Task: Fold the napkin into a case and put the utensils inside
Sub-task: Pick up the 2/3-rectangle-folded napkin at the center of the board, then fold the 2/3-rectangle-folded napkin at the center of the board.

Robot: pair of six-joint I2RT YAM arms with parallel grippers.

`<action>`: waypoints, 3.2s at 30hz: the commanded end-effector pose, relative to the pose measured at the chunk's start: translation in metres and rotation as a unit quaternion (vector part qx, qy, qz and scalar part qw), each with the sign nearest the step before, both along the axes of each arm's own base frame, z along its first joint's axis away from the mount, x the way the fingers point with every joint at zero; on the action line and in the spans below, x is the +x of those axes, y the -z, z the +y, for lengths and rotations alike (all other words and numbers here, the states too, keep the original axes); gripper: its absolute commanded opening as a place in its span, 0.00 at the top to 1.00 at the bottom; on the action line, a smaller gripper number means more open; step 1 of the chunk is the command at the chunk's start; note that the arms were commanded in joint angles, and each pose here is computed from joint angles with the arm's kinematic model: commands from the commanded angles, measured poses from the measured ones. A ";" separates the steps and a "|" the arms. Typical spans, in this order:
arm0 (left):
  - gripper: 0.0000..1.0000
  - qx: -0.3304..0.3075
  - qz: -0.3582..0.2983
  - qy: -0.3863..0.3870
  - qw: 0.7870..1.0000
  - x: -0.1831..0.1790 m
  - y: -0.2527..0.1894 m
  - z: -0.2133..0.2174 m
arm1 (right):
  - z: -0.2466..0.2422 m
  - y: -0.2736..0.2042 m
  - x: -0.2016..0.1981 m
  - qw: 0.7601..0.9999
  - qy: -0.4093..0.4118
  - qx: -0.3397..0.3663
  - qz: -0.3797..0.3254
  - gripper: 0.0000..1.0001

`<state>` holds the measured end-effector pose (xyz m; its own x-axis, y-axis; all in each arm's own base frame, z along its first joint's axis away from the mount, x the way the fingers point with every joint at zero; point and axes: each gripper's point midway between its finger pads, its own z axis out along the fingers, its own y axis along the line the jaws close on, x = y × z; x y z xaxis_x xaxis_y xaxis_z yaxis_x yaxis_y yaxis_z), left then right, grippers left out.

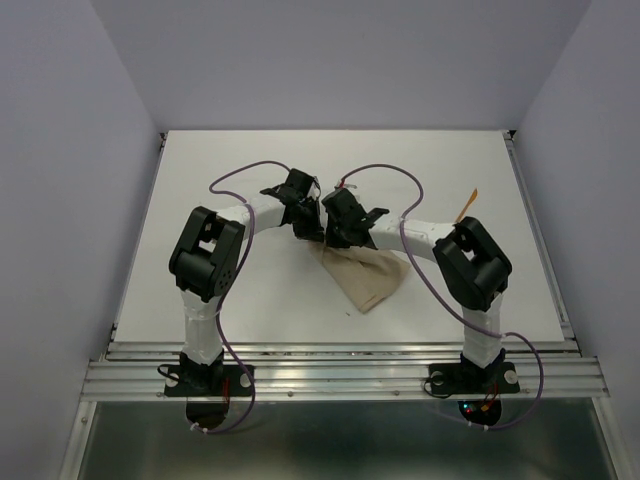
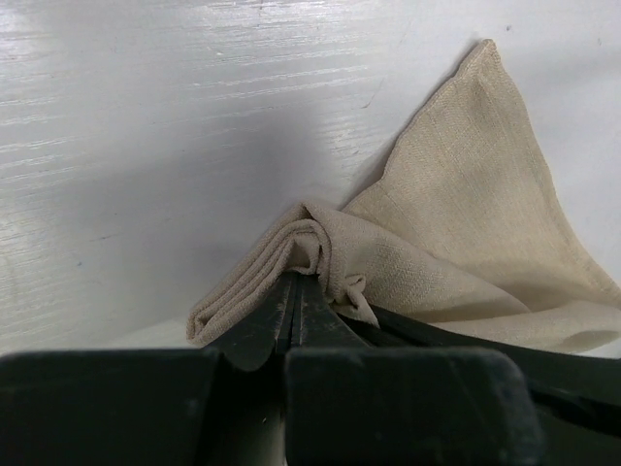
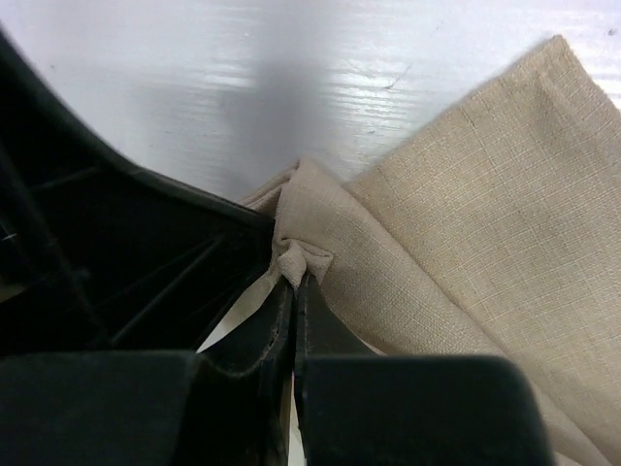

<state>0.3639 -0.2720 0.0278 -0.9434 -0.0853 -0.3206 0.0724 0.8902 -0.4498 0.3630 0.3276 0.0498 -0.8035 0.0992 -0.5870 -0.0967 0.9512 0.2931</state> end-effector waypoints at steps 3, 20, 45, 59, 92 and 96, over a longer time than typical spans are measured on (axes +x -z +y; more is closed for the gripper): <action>1.00 0.036 0.043 0.003 0.998 -0.021 0.027 0.015 | 0.008 0.015 0.004 0.998 0.052 0.018 0.006 0.99; 1.00 0.040 0.054 0.008 0.998 -0.029 0.034 0.020 | -0.043 -0.047 0.047 0.995 0.078 0.011 -0.054 0.62; 1.00 0.044 0.052 0.012 0.998 -0.026 0.031 0.021 | -0.085 0.010 0.048 0.993 -0.097 -0.004 0.062 0.37; 1.00 0.045 0.052 0.011 0.998 -0.025 0.031 0.021 | -0.073 0.017 0.031 0.984 -0.156 0.025 0.080 0.56; 1.00 0.043 0.053 0.012 0.998 -0.027 0.031 0.021 | -0.049 -0.025 0.022 0.996 -0.060 -0.062 -0.012 0.99; 1.00 0.043 0.053 0.012 0.998 -0.027 0.031 0.021 | -0.040 -0.028 0.015 0.996 -0.062 -0.064 -0.019 0.99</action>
<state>0.3630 -0.2721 0.0271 -0.9455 -0.0794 -0.3158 0.0814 0.8813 -0.4654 0.3796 0.2792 0.0556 -0.8164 -0.1101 -0.5669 -0.2376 0.9588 0.1559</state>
